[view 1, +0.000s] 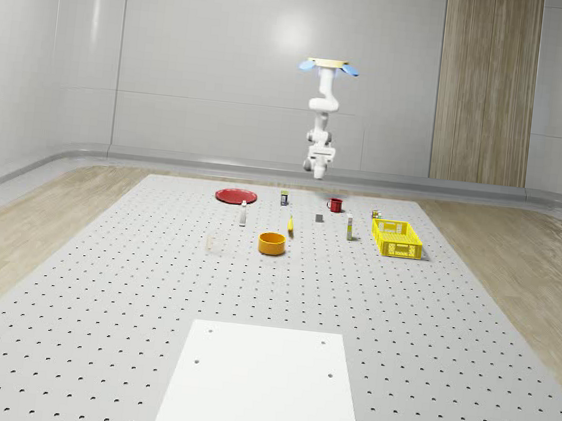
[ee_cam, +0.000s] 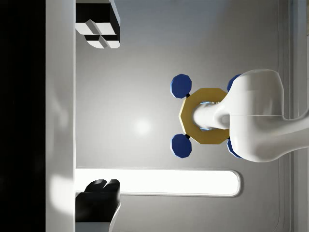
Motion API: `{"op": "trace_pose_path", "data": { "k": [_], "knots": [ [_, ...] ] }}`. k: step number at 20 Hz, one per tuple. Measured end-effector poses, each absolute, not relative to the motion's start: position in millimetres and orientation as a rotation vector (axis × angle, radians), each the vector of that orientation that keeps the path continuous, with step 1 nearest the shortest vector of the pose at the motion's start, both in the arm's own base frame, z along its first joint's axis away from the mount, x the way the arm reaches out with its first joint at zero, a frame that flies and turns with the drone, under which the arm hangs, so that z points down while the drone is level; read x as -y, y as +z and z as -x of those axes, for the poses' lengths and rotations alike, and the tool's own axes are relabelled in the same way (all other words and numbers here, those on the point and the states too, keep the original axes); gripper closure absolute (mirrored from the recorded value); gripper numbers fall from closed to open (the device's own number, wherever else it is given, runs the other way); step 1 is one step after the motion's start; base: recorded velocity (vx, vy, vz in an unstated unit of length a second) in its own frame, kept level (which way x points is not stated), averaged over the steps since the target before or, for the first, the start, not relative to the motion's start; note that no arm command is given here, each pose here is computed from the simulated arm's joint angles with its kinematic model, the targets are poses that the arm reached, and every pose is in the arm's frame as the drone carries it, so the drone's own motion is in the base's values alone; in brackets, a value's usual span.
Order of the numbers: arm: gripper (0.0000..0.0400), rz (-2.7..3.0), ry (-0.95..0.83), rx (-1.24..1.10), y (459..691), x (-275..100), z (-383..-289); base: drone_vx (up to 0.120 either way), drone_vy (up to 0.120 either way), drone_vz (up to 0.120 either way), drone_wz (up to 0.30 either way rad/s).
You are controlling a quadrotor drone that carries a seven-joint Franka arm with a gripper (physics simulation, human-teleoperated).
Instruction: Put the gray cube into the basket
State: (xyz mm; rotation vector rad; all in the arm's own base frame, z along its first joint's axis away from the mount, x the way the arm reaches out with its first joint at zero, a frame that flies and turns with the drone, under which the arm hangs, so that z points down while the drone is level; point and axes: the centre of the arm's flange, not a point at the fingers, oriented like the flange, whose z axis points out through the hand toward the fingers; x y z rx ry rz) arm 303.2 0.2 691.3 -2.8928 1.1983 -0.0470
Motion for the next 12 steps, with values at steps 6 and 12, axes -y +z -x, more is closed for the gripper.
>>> {"op": "trace_pose_path", "data": {
  "k": [6,12],
  "knots": [
    [0.0000,2.894,-0.056,-1.199,691.3,-0.6,-302.7,0.120,0.000,0.000,0.000],
    [0.0000,2.902,-0.069,-1.202,691.3,-1.7,-302.3,0.120,0.000,0.000,0.000]
  ]
}}
